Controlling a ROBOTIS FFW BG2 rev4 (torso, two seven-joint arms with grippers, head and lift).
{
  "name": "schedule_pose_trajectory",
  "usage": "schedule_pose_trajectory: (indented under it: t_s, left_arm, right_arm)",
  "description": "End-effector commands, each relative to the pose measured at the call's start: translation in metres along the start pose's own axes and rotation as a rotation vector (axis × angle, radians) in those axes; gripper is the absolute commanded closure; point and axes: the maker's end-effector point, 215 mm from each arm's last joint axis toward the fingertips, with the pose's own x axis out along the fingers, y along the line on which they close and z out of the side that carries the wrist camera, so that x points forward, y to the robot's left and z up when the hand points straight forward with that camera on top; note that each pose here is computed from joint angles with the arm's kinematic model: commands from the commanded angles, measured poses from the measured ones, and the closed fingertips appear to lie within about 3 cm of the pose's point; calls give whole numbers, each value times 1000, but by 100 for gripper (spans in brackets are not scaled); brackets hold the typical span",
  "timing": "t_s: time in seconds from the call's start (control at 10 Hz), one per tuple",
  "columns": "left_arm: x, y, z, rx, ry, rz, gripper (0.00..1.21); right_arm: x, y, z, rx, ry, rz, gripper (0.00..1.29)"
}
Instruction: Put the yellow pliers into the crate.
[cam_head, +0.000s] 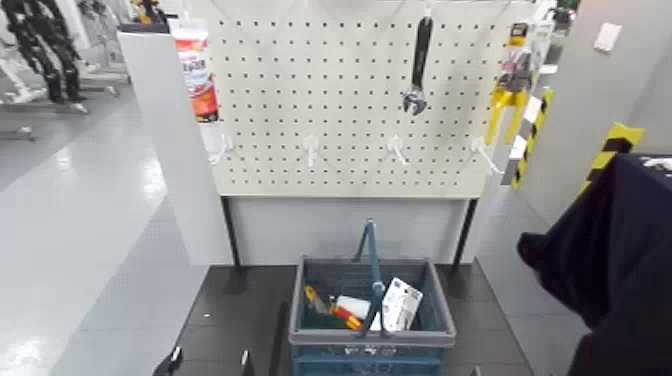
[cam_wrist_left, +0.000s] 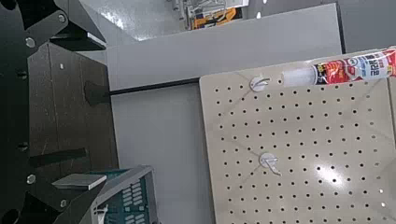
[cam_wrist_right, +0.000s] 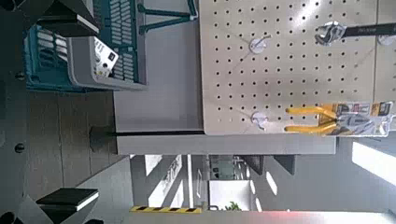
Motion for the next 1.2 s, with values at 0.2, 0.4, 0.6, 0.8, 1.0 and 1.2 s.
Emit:
schedule_pose_trajectory:
  t_s: [0.2,0.4,0.6,0.8,1.0,1.2]
  left_arm:
    - [1,-1,0,-1,2,-1,28]
    - [2,-2,2,-1,-1,-2,28]
    - [3,-3,2,-2,0,-5,28]
    - [4,-5,3,-1,-2,-9,28]
    - [6,-7,5,-2,-5,-13,28]
    - [7,-9,7,2,-9,-22,28]
  right_arm:
    - [48,-47,32,21,13,37,9]
    - [74,-65,55,34,-2,67,9]
    - [103,-76,82,19,-10,126,9]
    - [129,-83,113,-7,-40,161,9]
    - [156,-86,136,-14,-66,201,9]
    - [179,-86,162,-25,-99,230,9]
